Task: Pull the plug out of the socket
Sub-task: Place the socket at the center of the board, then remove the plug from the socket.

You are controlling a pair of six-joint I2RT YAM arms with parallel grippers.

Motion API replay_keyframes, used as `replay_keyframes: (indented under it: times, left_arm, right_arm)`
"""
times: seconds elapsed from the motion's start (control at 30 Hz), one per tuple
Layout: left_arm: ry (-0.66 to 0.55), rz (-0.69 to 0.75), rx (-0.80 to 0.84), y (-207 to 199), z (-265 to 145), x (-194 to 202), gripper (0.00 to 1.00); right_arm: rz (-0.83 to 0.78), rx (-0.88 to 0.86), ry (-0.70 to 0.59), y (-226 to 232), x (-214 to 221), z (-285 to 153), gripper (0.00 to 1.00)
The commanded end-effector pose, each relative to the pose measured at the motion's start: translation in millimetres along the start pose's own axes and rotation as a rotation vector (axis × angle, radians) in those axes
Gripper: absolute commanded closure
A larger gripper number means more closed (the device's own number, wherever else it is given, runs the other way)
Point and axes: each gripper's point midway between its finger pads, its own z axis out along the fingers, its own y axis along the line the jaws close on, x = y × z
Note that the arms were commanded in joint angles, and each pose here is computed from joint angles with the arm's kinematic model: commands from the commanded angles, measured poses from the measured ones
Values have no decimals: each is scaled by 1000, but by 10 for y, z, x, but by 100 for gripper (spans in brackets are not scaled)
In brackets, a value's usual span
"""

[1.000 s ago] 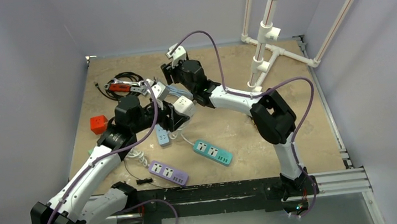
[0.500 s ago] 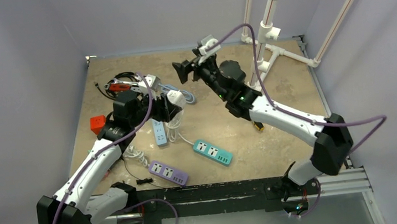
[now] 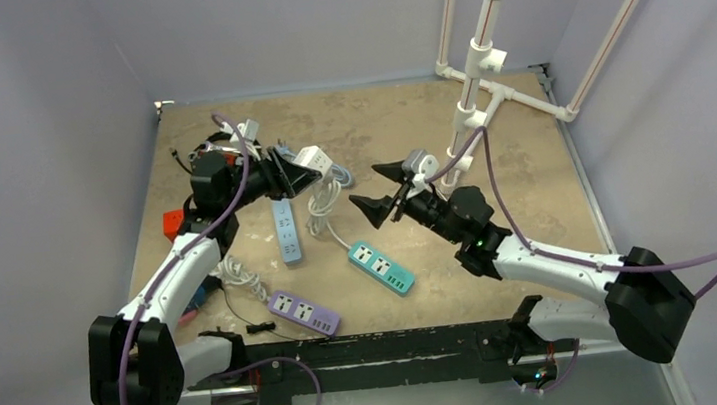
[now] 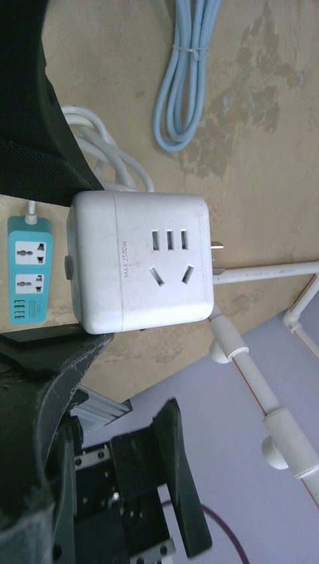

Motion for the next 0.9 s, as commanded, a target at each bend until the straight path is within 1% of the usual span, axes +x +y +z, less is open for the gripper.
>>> replay_keyframes:
  times: [0.0, 0.13, 0.2, 0.23, 0.3, 0.4, 0.57, 0.77, 0.87]
  left_arm:
    - [-21, 68, 176, -400, -77, -115, 100]
    - [31, 59, 228, -478, -78, 40, 100]
    - [64, 56, 256, -530, -62, 124, 100]
    - [85, 54, 274, -565, -49, 173, 100]
    - [138, 52, 323, -663, -15, 292, 100]
    - [203, 62, 383, -802, 21, 468, 100]
    - [212, 75, 398, -862, 34, 517, 100]
    - [196, 82, 420, -927, -2, 484, 100]
    - [190, 82, 445, -978, -28, 472, 100]
  right_arm:
    - [16, -55, -101, 147, -30, -69, 23]
    - [4, -20, -89, 209, 160, -95, 25]
    - [12, 3, -112, 211, 184, -105, 26]
    - [15, 11, -115, 209, 212, -97, 28]
    - [16, 37, -115, 204, 269, -48, 36]
    - [-9, 62, -107, 243, 356, 26, 39]
    - [-6, 163, -89, 98, 450, 27, 39]
    - [-25, 151, -56, 124, 563, 95, 38]
    - [-31, 178, -31, 83, 624, 148, 40]
